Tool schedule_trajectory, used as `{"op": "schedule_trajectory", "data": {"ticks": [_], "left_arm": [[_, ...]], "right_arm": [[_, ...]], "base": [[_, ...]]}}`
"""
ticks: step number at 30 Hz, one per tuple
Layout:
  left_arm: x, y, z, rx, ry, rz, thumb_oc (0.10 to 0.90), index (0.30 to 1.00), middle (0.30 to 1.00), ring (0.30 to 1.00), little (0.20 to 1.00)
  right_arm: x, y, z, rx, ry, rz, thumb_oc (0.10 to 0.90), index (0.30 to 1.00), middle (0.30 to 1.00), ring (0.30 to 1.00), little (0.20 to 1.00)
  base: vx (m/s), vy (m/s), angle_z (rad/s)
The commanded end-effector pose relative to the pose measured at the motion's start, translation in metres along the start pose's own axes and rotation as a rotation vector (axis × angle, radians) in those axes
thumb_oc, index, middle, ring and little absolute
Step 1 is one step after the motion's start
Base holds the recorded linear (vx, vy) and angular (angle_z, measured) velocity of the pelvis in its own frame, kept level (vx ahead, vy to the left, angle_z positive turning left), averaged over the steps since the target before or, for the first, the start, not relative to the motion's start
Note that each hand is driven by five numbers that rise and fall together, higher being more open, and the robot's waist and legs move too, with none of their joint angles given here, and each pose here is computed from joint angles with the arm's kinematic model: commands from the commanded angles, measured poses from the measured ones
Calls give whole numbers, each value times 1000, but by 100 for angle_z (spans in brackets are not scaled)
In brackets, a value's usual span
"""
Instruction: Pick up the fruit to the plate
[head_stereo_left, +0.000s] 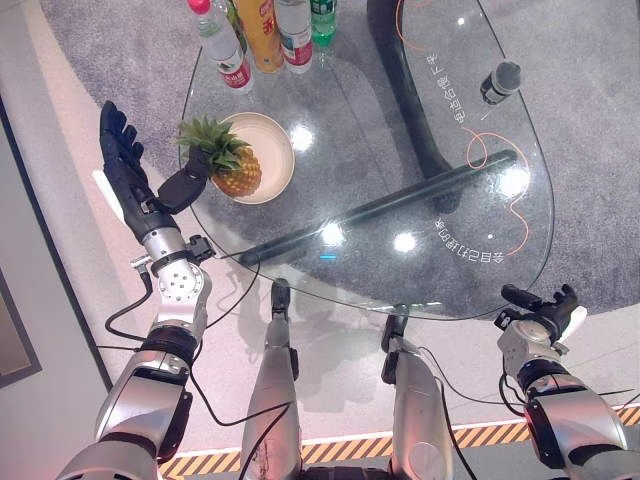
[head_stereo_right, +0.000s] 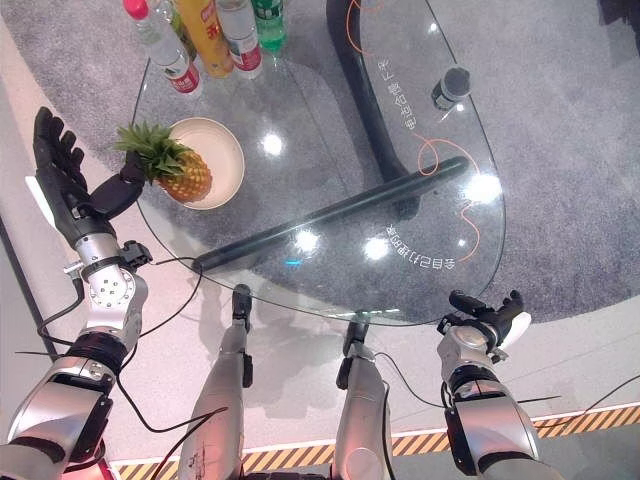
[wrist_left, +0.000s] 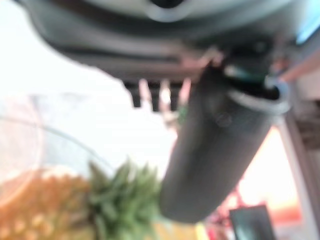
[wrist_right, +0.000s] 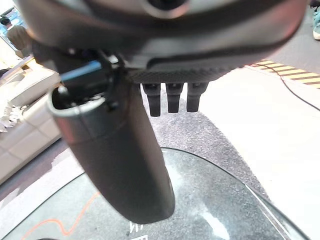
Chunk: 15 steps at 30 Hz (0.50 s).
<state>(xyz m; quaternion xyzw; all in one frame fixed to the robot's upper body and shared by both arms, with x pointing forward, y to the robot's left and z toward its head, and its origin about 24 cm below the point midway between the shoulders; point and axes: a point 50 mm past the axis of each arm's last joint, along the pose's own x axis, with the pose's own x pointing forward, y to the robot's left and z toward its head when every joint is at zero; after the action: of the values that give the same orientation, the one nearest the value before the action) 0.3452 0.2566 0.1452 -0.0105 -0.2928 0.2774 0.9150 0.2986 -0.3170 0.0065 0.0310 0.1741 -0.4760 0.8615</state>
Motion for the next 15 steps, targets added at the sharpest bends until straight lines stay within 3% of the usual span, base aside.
{"op": "schedule_trajectory", "data": {"ticks": [1, 7, 11, 15], "left_arm": [[24, -8, 45, -131, -237, 25, 800, 900, 900, 900, 900], [11, 7, 34, -87, -206, 62, 800, 900, 900, 900, 900], [-8, 43, 2, 13, -13, 86, 800, 900, 900, 900, 900], [-46, 77, -38, 154, 231, 75, 800, 900, 900, 900, 900]], "right_arm": [[7, -22, -7, 28, 19, -87, 800, 900, 900, 900, 900], [2, -30, -30, 12, 38, -48, 800, 900, 900, 900, 900], [-3, -56, -69, -75, 100, 64, 800, 900, 900, 900, 900], [-15, -82, -109, -170, 204, 158, 800, 900, 900, 900, 900]], "base": [[0, 0, 0], [33, 3, -1], [149, 84, -3], [180, 80, 4]]}}
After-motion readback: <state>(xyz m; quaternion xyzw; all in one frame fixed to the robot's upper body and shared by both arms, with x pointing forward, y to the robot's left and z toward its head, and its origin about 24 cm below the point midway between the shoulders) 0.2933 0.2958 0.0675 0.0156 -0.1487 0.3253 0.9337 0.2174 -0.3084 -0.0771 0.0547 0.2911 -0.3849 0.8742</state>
